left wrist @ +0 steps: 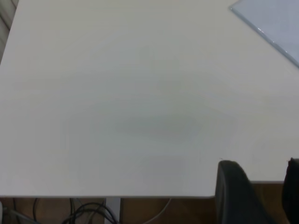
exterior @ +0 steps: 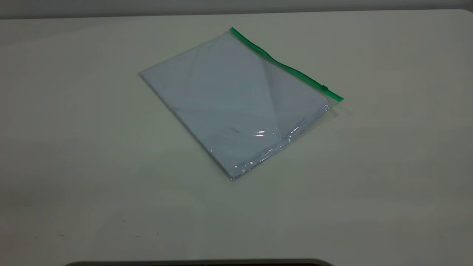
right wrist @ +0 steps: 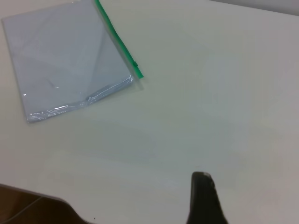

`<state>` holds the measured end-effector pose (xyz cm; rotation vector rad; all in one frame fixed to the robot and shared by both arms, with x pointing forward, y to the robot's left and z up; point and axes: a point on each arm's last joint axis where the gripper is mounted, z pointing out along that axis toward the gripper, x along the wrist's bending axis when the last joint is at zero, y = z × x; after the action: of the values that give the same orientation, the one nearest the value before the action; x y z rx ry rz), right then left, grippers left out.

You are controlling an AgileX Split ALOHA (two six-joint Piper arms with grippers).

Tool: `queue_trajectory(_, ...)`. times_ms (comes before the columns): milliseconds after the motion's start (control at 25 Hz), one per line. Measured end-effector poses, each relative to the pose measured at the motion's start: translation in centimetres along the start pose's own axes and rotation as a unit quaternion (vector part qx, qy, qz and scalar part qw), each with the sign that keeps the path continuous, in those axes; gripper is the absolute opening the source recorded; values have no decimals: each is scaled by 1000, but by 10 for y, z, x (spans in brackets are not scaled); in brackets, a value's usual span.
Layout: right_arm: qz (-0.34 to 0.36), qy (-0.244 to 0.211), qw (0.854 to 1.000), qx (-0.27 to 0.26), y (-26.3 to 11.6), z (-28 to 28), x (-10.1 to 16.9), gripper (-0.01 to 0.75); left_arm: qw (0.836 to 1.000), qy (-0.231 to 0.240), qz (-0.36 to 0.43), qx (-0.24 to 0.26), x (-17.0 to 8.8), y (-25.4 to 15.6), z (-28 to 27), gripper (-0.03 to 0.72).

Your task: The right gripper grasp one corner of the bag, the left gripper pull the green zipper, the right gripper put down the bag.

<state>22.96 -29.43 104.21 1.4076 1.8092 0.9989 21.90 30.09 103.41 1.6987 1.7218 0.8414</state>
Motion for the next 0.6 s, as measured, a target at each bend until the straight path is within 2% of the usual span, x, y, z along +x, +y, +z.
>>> queue_trajectory(400,0,0,1000,0,0,0,0,520,1000,-1,0,-1,0,0,0,315)
queue_trajectory(600,0,0,1000,0,0,0,0,520,999,-39,-12,-20,-7,4,0,315)
